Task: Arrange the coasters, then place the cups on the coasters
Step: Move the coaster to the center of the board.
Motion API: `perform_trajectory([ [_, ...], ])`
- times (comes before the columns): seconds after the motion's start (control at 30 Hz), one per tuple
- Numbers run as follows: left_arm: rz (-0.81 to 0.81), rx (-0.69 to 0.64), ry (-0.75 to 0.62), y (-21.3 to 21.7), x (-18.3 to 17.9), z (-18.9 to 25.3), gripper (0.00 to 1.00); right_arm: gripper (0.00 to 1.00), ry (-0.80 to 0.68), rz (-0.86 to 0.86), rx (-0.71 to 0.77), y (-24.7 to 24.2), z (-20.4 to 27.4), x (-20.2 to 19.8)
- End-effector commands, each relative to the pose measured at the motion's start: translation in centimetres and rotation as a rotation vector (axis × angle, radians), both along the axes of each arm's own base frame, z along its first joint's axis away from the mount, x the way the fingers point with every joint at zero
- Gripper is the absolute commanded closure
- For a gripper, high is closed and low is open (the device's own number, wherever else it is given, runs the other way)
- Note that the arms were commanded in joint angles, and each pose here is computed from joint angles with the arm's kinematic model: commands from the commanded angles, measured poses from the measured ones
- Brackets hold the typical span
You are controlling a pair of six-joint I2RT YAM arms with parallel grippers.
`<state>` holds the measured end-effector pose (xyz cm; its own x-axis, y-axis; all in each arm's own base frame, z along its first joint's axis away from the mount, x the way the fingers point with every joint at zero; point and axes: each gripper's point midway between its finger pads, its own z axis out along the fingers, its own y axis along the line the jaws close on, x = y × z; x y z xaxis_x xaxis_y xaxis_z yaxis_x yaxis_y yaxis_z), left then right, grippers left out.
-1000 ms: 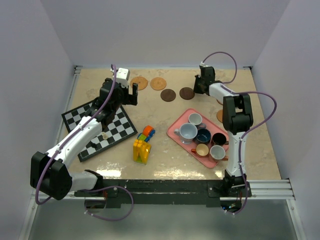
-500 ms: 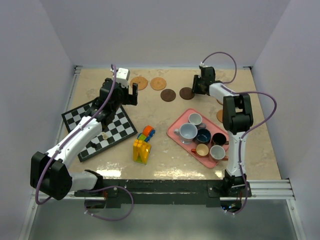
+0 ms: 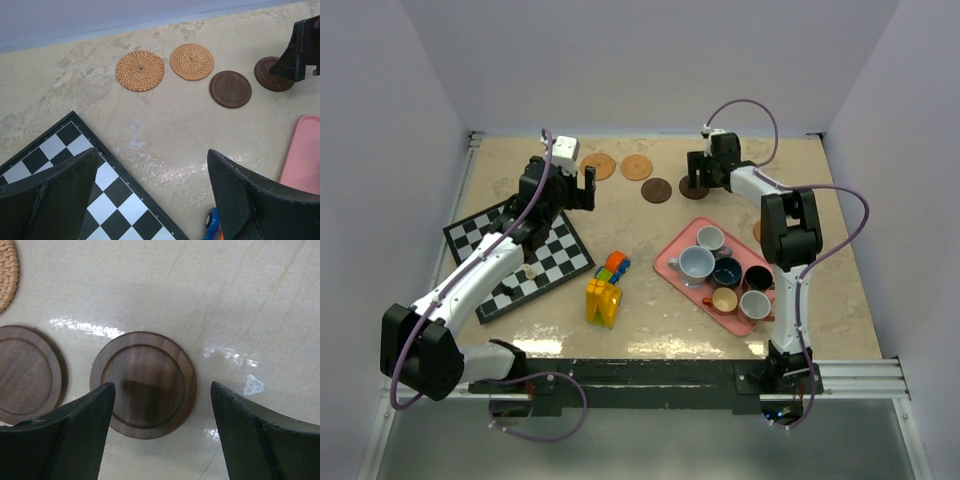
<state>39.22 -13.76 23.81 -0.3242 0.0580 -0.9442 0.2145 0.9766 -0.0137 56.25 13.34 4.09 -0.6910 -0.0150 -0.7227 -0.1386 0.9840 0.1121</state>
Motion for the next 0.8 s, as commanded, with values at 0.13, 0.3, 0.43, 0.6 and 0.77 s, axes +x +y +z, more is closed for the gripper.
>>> perform_trajectory([
  [0.13, -0.005, -0.019, -0.061, -0.1, 0.0, 1.7, 0.05, 0.16, -0.202, 0.198, -0.14, 3.8, 7.9, 1.1],
  [0.3, -0.009, -0.02, -0.051, -0.3, 0.0, 1.4, 0.05, 0.18, -0.269, 0.236, -0.091, 6.3, 9.8, 1.7],
  [0.43, -0.012, -0.018, -0.047, -0.4, 0.1, 1.2, 0.05, 0.26, -0.301, 0.313, -0.018, 9.4, 10.3, 2.0],
  [0.6, -0.018, -0.021, -0.038, -0.5, 0.1, 0.9, 0.05, 0.41, -0.312, 0.4, 0.022, 13.3, 10.2, 2.5],
  [0.77, -0.026, -0.029, -0.034, -0.8, 0.2, 0.8, 0.05, 0.48, -0.344, 0.423, 0.068, 16.1, 10.1, 3.3],
])
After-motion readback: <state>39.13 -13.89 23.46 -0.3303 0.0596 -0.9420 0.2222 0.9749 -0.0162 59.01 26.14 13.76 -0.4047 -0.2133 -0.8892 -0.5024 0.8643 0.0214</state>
